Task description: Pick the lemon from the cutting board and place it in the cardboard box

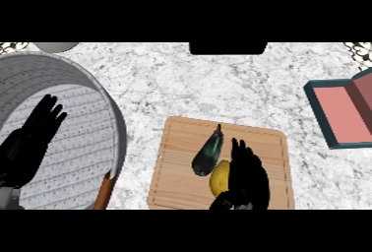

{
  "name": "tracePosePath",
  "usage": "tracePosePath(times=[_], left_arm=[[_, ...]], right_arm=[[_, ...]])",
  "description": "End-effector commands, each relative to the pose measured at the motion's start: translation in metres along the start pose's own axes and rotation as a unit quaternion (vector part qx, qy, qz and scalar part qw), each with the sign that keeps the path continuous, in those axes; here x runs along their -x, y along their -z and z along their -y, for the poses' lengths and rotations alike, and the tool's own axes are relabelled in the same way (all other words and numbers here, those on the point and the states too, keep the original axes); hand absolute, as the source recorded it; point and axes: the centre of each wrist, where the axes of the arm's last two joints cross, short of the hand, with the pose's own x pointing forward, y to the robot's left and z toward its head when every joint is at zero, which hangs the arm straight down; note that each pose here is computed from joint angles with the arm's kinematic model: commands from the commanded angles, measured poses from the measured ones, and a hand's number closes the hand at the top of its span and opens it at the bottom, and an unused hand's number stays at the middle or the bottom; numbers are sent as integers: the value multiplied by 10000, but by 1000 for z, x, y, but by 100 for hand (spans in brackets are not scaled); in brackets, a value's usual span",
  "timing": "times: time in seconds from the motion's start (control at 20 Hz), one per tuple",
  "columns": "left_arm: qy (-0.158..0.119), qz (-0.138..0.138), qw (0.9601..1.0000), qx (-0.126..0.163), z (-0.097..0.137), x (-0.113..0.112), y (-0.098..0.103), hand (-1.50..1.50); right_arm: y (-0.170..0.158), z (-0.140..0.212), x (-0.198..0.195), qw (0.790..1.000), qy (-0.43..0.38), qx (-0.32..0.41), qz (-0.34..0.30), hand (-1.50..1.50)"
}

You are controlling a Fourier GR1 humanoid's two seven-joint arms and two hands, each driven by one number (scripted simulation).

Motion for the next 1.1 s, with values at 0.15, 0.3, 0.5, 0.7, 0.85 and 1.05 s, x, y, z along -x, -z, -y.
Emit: tracePosePath(times=[0.15,0.3,0.5,0.7,0.85,1.05], left_arm=[[-21,66,10000,-20,11,12,10,0],[-88,-106,9999,-54,-9,-1,3,0],[-31,-35,10000,-85,-1,9,5,0],[-43,-69,9999,-131,0,9,3,0],[-18,33,10000,88,-2,-2,10,0],[-28,23,9999,145,14,6,1,0]], right_arm=[[-5,4,-21,9982,-117,343,-478,150],[7,5,-22,9981,-160,371,-474,150],[-15,10,-28,9983,-214,421,-327,150],[19,21,-14,9982,-167,462,-330,150],[94,74,-15,9985,7,453,-299,150],[135,144,-18,9973,-33,666,-295,150]])
